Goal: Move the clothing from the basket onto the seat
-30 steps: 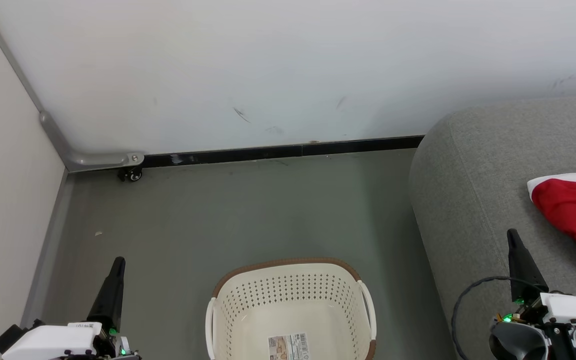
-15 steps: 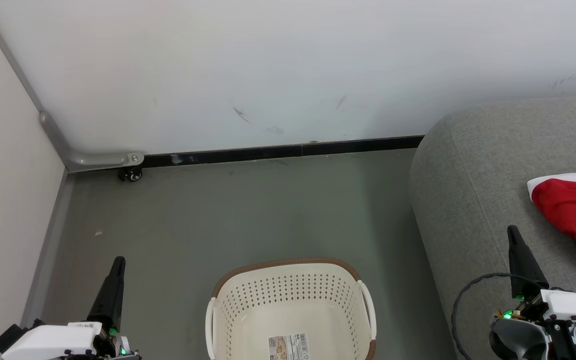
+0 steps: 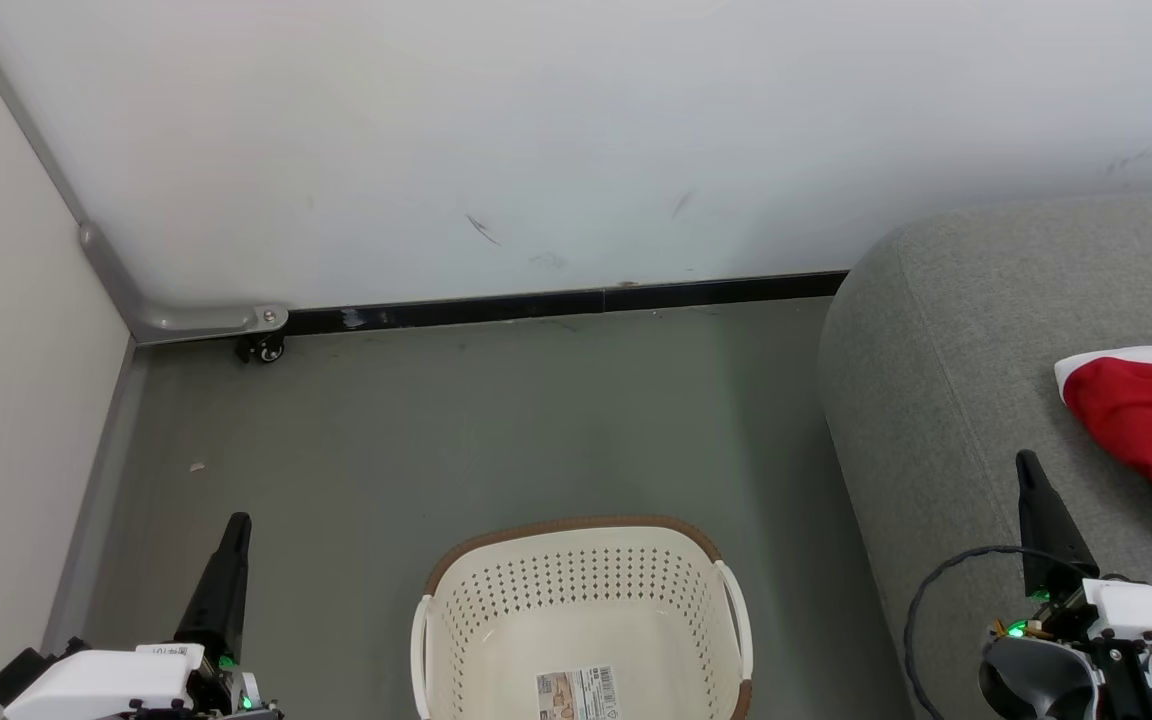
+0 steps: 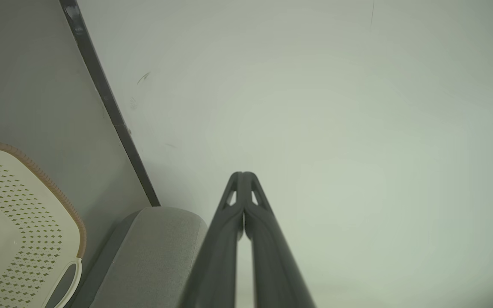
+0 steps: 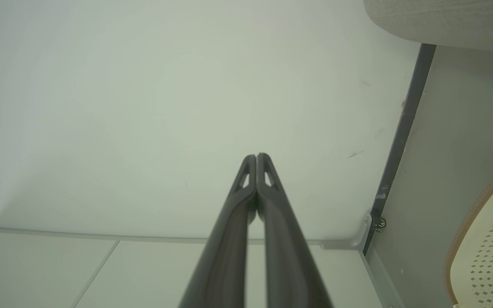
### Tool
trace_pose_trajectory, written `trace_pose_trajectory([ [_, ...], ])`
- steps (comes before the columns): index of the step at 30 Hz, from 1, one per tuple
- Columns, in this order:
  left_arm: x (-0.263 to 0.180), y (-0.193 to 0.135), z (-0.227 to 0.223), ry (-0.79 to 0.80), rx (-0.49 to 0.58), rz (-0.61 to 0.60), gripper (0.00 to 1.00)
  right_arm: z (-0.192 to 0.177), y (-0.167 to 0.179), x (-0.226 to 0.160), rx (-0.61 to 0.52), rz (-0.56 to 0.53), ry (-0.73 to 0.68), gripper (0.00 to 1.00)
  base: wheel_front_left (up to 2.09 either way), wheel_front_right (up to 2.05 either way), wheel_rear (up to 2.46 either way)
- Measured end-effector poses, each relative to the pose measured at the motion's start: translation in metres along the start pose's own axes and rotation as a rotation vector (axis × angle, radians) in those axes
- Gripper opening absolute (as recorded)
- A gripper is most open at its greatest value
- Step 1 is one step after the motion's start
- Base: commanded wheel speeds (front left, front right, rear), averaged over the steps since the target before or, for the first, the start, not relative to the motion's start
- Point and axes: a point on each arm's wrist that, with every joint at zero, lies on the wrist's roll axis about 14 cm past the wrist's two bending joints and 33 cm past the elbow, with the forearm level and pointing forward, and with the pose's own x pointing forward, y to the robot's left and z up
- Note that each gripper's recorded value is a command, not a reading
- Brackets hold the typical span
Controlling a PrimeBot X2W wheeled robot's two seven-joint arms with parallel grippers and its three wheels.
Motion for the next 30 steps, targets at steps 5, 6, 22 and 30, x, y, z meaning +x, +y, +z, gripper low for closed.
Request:
trace_pose_trajectory([
  [5, 0.0, -0.0001, 0.0, 0.0, 0.0, 0.0, 0.0, 0.0003, 0.0, 0.0, 0.0, 0.0, -0.001, 0.0, 0.0, 0.0, 0.0],
  [6, 0.0, -0.0002, 0.0, 0.0, 0.0, 0.0, 0.0, 0.0003, 0.0, 0.0, 0.0, 0.0, -0.001, 0.0, 0.0, 0.0, 0.0],
  [22, 0.0, -0.0002, -0.0003, 0.0, 0.0, -0.001, 0.0, 0.0004, -0.0001, -0.0001, 0.0, 0.0, 0.0, 0.0, 0.0, 0.0, 0.0],
  [30, 0.0, -0.0003, -0.0003, 0.0, 0.0, -0.001, 0.0, 0.0005, -0.0001, 0.0, 0.001, 0.0, -0.001, 0.0, 0.0, 0.0, 0.0],
])
